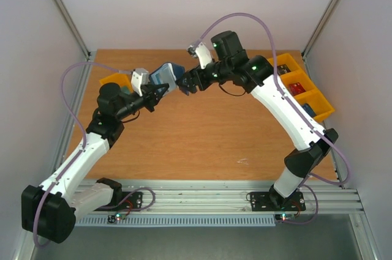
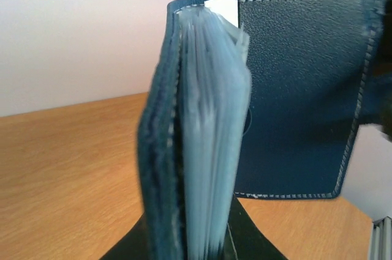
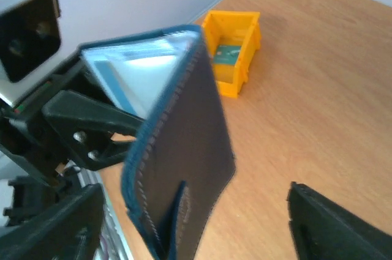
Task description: Take the credit cards out of the card holder
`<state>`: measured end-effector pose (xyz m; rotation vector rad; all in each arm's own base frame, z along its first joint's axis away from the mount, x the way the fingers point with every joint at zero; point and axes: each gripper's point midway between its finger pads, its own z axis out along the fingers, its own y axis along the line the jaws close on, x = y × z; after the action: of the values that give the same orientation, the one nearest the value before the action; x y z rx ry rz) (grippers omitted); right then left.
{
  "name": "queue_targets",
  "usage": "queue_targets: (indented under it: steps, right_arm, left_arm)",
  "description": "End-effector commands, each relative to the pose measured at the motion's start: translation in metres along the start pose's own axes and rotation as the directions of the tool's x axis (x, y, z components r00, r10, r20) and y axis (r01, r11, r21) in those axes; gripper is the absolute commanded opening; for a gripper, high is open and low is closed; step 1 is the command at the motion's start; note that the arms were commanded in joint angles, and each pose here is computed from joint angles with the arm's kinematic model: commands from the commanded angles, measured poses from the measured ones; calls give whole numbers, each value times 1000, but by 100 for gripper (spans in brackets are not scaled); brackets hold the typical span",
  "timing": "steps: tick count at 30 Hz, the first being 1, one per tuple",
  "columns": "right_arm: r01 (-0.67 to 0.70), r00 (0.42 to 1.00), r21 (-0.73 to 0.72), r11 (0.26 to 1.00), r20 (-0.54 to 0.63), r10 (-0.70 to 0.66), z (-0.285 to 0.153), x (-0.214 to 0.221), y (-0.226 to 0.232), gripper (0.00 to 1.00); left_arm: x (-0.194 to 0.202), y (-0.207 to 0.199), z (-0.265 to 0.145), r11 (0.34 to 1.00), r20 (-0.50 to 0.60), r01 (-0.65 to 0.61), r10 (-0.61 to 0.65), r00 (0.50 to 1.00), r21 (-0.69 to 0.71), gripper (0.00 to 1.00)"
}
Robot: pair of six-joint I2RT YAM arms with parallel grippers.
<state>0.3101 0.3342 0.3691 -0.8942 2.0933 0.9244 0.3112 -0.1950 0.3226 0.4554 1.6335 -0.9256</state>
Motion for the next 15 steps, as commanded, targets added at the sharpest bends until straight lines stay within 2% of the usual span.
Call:
queue_targets:
  steps: [1,4,9,15]
  right_arm:
    - [118,992,57,991,45,-121,21,-10,25,96]
    - [152,983,104,983,84,-161,35,-21,33,99]
    - [113,985,228,967,99,-139,55,-30,11,98]
    - [89,989,302,949,88,-121,68,-29,-7,89]
  left_arm:
    - [-8,4,-4,997,19,-62,63,998,-47,0]
    - [-9,-3,-2,998,21,-60,60,998,-18,0]
    - [-10,-7,0,998,27,-60,60,998,0,0]
    - [-8,-8,-1,999,28,-54,54,998,4,0]
